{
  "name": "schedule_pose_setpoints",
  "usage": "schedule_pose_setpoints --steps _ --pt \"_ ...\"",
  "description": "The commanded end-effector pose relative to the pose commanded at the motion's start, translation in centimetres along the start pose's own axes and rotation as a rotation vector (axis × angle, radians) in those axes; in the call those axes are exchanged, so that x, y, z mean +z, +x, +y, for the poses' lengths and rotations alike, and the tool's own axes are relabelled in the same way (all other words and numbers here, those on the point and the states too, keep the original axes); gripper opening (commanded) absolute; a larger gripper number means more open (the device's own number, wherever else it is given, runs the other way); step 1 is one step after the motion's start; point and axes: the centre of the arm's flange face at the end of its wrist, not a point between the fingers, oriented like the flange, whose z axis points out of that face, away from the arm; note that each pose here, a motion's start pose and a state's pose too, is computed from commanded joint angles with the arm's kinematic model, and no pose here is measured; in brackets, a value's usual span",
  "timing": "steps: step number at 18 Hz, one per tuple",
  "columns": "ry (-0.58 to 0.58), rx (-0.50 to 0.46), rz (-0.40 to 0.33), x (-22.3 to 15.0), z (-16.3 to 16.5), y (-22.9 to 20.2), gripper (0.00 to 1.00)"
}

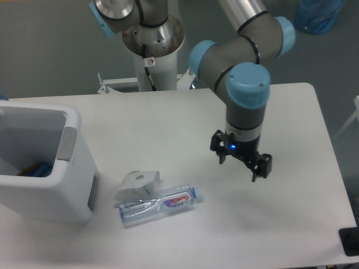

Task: Place the trash in the trash can
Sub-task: 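Move the gripper over the clear water bottle and lower it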

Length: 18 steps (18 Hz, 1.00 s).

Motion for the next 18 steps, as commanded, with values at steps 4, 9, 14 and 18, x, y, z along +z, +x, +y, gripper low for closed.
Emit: schedule_pose_setpoints --steps 4,9,14,18 --pt "0.015 -0.002 -0.003 -0.5 -2.2 1.3 1.0" --pt "0.054 -0.066 -0.013 -1.9 -5.0 2.3 1.0" --pt "0.124 -0.24 -0.006 -3.2 -6.4 1.9 1.0" --pt "0.166 -0.35 0.014 -3.9 -7.7 2.2 1.0"
